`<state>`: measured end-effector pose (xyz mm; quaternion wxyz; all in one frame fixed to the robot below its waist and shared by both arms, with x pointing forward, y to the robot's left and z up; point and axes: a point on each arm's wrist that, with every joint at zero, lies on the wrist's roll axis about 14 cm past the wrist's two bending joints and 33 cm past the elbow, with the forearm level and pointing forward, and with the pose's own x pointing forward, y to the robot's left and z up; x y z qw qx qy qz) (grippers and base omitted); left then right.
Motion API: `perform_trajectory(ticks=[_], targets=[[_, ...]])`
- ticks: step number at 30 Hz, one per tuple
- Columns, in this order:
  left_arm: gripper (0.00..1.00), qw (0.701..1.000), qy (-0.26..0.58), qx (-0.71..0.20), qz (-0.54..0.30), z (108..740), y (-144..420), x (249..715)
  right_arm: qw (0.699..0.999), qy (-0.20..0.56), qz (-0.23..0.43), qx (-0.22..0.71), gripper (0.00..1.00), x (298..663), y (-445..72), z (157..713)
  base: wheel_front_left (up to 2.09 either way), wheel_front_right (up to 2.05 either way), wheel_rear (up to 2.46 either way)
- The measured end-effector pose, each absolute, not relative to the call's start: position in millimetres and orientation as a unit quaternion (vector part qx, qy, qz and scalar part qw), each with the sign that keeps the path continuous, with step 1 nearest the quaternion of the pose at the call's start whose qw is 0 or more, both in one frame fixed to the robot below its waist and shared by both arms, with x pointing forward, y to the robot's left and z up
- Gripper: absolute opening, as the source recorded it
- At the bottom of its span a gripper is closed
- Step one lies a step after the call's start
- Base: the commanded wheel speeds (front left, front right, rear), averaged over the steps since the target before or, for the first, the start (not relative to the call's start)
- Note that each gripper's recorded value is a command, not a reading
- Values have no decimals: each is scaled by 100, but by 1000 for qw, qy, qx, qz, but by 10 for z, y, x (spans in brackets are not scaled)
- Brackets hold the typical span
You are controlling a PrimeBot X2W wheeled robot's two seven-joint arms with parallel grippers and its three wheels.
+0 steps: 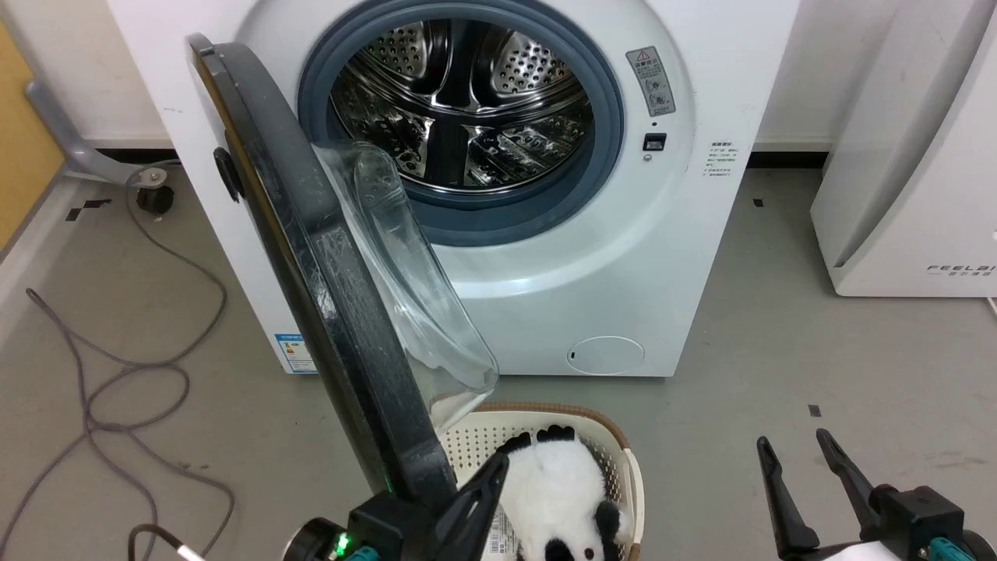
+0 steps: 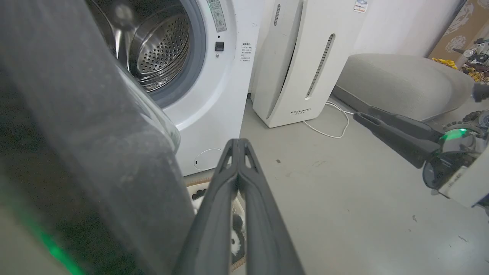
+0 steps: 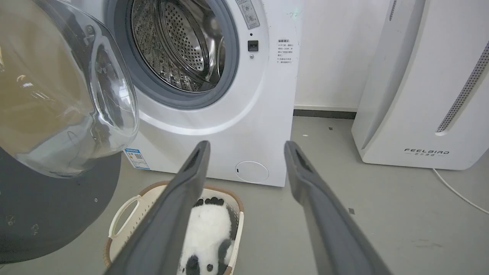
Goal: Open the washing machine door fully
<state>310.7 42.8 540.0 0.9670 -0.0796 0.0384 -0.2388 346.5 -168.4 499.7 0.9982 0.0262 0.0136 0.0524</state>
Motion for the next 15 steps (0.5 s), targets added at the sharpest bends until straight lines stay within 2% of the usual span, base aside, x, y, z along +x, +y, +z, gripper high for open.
perform_trajectory(ticks=[15], targets=[[0,982,34,-98,-160,5364,716,3147,998,18,56,28,100,3470,-1657,4968,0,0,0]])
